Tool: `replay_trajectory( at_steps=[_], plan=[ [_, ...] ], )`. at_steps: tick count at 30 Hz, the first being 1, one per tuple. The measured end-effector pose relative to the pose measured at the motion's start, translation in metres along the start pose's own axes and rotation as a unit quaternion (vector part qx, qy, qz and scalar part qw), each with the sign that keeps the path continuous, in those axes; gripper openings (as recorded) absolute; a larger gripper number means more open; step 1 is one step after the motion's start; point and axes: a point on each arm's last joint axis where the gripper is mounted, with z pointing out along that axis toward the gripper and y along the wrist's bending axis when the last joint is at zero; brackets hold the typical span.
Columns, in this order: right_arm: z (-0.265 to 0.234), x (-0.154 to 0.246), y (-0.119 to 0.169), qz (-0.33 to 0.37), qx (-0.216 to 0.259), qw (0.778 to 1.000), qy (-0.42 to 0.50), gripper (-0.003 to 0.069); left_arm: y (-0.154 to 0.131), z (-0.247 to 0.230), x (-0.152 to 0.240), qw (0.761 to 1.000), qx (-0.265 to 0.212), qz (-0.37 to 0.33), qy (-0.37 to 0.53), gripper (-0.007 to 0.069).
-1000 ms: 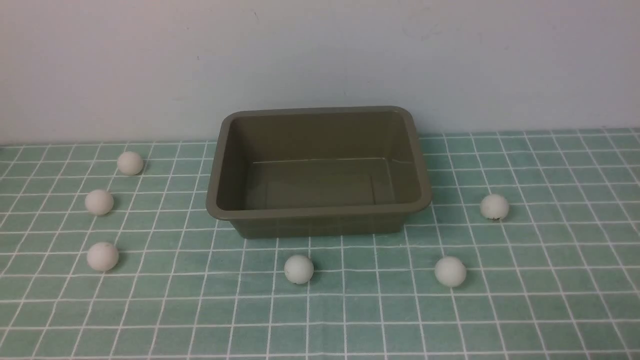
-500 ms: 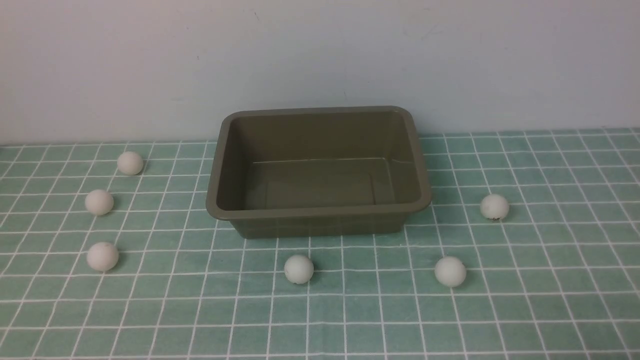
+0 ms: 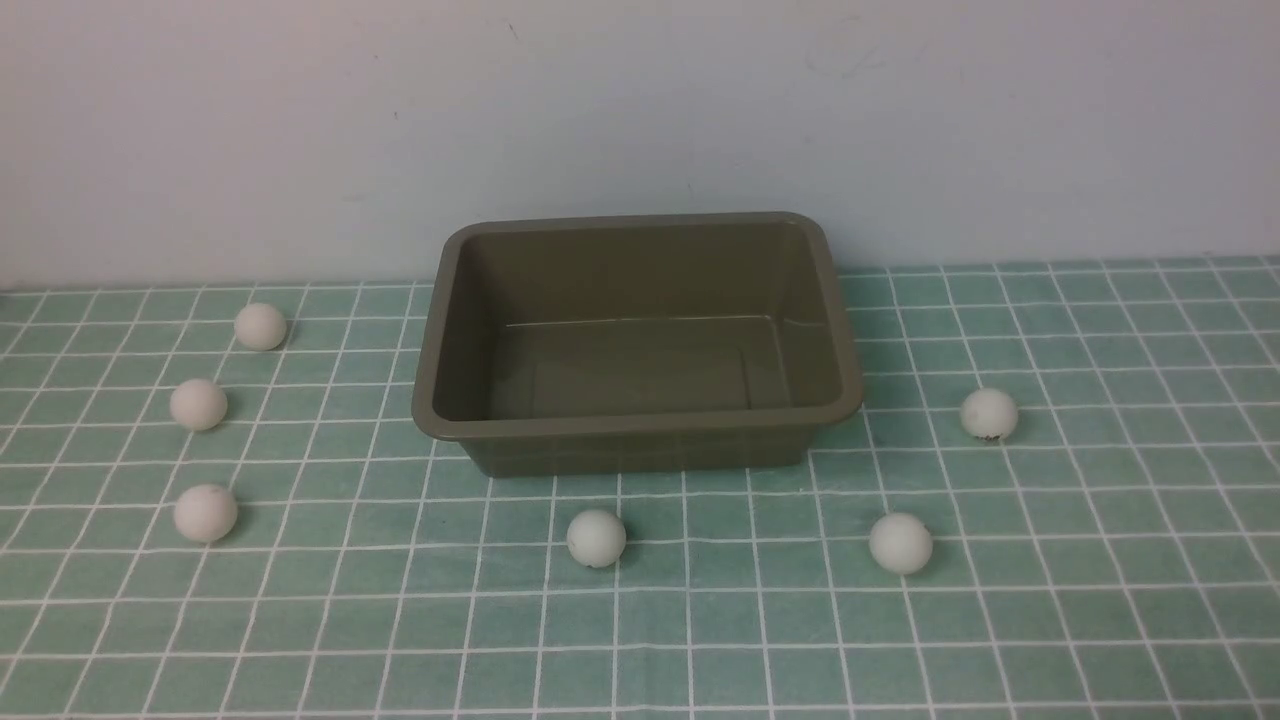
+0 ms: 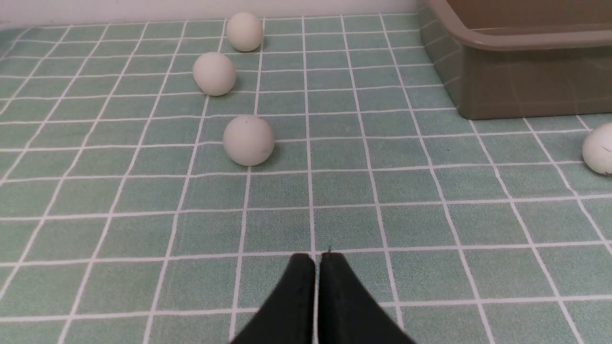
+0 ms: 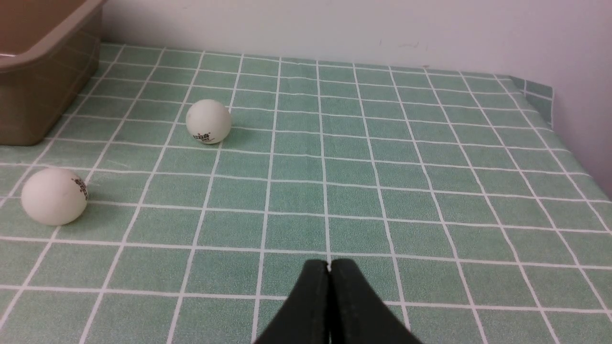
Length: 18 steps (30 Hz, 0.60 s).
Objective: Put the table tennis balls in the box on the green coffee tablecloth.
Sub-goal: 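Reach for and grasp a ping pong ball on the table beside the basket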
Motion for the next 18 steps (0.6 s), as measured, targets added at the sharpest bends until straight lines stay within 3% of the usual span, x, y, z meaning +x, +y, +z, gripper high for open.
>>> replay_trajectory(
  at_steps=[12,17,18],
  plan=[
    [0.0,-0.001,0.001,0.027,-0.007,1.0,-0.005,-0.0018,-0.001,0.001,-0.002,1.0,0.006,-0.015,-0.018,-0.0004],
    [0.0,-0.008,0.004,0.116,-0.025,0.992,-0.043,-0.0018,-0.004,0.0,-0.013,0.99,0.033,-0.106,-0.082,-0.0004],
    [-0.001,-0.012,0.004,0.156,-0.031,0.985,-0.063,-0.0018,-0.005,-0.002,-0.021,0.976,0.05,-0.177,-0.119,-0.0004]
  ],
)
